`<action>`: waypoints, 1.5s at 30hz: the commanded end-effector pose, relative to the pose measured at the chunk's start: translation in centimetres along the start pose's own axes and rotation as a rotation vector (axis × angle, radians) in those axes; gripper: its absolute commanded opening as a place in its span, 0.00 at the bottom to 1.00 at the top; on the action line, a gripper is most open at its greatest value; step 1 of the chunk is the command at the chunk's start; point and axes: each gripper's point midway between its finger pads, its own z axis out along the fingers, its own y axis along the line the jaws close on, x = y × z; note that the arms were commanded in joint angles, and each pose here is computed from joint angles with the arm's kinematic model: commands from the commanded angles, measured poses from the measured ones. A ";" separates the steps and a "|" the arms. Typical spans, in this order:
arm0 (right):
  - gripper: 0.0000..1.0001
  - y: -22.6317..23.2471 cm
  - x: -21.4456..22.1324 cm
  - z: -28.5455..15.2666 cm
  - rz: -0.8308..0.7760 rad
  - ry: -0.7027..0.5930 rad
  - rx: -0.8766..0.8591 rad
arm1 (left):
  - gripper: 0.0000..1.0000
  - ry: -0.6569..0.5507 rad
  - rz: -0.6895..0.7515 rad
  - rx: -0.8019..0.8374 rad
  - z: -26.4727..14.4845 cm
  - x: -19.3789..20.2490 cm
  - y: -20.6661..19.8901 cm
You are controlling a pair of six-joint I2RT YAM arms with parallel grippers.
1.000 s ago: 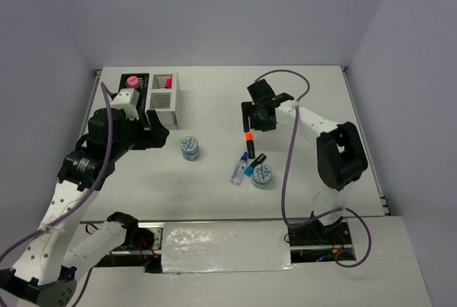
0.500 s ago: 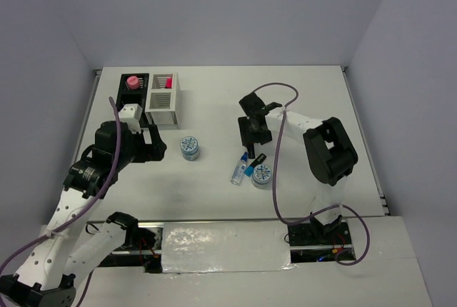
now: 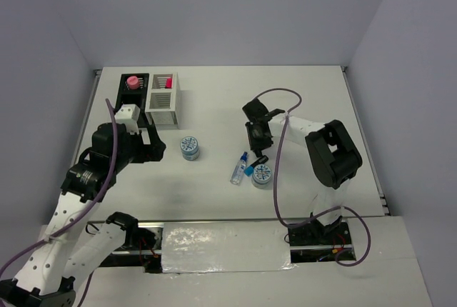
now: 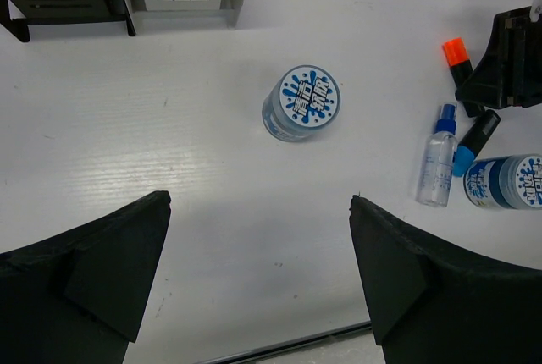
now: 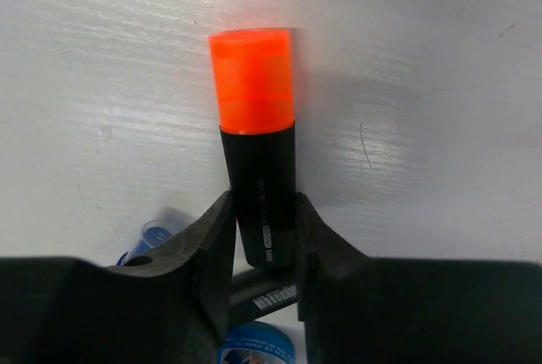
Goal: Sort the stationery into containers
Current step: Pick up the pen from the center of the board.
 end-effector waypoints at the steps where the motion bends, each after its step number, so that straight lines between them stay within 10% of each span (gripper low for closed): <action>1: 0.27 0.4 1.0 -0.1 0.003 0.009 -0.029 | 0.99 -0.036 0.011 0.023 0.1 -0.8 -0.4; 3: 0.10 0.5 0.7 -0.2 -0.009 -0.006 -0.033 | 0.99 -0.035 0.002 0.030 0.1 -0.9 -0.6; 13: 0.03 0.3 -7.4 -10.0 -0.019 -0.386 -0.078 | 0.99 -0.180 -0.207 0.532 1.2 -4.6 -9.9; 23: 0.03 7.0 -3.9 -19.6 -0.110 -0.598 -0.453 | 0.97 -0.255 -0.387 0.800 1.5 -9.6 -15.8; 45: 0.02 11.6 -2.9 -27.6 -0.132 -0.727 -0.616 | 0.83 -0.042 -0.248 0.717 6.0 -5.8 -21.7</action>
